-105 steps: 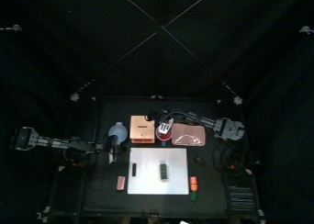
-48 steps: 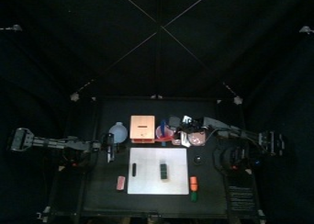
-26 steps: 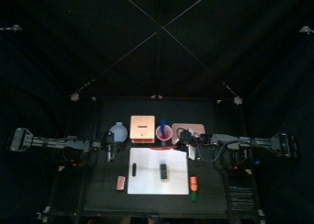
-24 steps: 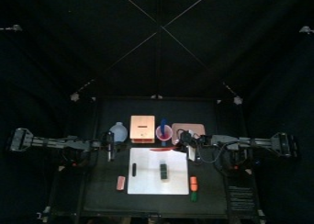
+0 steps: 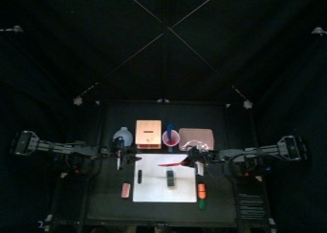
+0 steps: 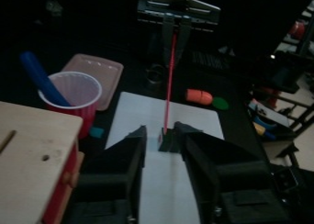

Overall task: Place sushi on board then cut the sushi with the knife then place the pieces on the plate
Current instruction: Grasp knife edge with left hand

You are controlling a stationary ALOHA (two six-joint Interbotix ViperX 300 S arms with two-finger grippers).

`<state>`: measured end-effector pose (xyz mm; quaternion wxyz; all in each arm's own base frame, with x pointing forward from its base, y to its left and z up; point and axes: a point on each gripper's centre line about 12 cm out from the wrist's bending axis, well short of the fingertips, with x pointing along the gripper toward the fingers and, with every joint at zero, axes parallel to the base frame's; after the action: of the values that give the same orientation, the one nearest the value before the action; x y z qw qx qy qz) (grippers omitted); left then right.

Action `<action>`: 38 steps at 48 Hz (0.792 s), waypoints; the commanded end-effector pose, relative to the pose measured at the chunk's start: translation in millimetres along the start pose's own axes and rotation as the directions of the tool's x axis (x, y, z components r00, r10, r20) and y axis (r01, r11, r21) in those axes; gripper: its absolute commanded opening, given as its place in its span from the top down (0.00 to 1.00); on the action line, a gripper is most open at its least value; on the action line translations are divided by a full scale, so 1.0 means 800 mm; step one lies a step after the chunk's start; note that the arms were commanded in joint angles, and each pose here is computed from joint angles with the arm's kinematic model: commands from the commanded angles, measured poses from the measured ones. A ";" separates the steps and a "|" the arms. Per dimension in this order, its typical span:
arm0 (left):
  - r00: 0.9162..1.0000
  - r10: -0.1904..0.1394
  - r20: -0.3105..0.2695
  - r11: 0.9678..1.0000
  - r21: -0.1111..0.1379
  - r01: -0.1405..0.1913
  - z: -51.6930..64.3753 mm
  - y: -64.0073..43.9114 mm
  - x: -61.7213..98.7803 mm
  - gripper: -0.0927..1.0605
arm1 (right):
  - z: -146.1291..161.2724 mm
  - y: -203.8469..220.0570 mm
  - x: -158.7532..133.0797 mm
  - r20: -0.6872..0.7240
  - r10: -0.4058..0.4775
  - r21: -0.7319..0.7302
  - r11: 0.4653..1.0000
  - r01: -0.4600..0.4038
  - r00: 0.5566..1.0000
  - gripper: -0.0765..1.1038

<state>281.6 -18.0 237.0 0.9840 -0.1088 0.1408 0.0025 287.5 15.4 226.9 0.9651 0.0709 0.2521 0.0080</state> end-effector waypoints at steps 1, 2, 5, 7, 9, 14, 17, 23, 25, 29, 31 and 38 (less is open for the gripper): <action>1.000 -0.011 -0.006 1.000 0.006 0.011 0.011 -0.008 0.019 0.06 | 0.010 0.007 -0.001 0.048 0.014 -0.008 1.000 -0.014 0.999 0.70; 1.000 -0.012 -0.012 1.000 0.008 0.012 0.010 -0.009 0.022 0.05 | 0.010 0.007 0.000 0.051 0.016 -0.011 1.000 -0.016 0.999 0.70; 0.999 -0.008 -0.038 1.000 0.007 0.008 0.007 -0.010 0.034 0.05 | 0.008 0.010 0.001 0.055 0.023 -0.020 1.000 -0.022 0.998 0.70; 0.999 -0.006 -0.053 1.000 0.009 0.007 0.006 -0.010 0.041 0.05 | 0.007 0.012 0.002 0.053 0.026 -0.024 0.999 -0.024 0.998 0.70; 0.998 -0.007 -0.070 1.000 0.008 0.008 0.004 -0.012 0.048 0.05 | 0.006 0.011 0.002 0.053 0.024 -0.021 1.000 -0.023 0.998 0.70; 0.994 -0.006 -0.108 1.000 0.010 0.007 0.001 -0.015 0.065 0.05 | 0.003 0.012 0.005 0.053 0.026 -0.017 1.000 -0.025 0.998 0.70; 0.991 -0.004 -0.133 1.000 0.010 0.005 -0.003 -0.016 0.076 0.05 | 0.003 0.013 0.007 0.057 0.028 -0.021 0.999 -0.026 0.998 0.70; 0.984 0.005 -0.178 1.000 0.014 -0.002 -0.014 -0.015 0.098 0.05 | 0.001 0.016 0.012 0.056 0.031 -0.023 0.999 -0.030 0.998 0.70; 0.982 0.007 -0.189 1.000 0.017 -0.004 -0.017 -0.015 0.103 0.05 | 0.000 0.017 0.013 0.052 0.033 -0.024 0.999 -0.032 0.998 0.70; 0.979 0.010 -0.202 1.000 0.021 -0.006 -0.021 -0.015 0.114 0.05 | -0.003 0.018 0.015 0.043 0.035 -0.027 0.999 -0.034 0.998 0.70; 0.978 0.012 -0.206 1.000 0.020 -0.008 -0.023 -0.015 0.118 0.05 | -0.004 0.018 0.016 0.039 0.036 -0.027 0.999 -0.035 0.999 0.70; 0.975 0.017 -0.222 1.000 0.022 -0.013 -0.028 -0.014 0.133 0.06 | -0.007 0.018 0.018 0.030 0.035 -0.029 0.999 -0.034 0.999 0.70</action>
<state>368.3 -35.6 181.0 0.9596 -0.0973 0.2638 -0.0018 296.0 30.1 210.0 0.9662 0.0611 0.2491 0.0253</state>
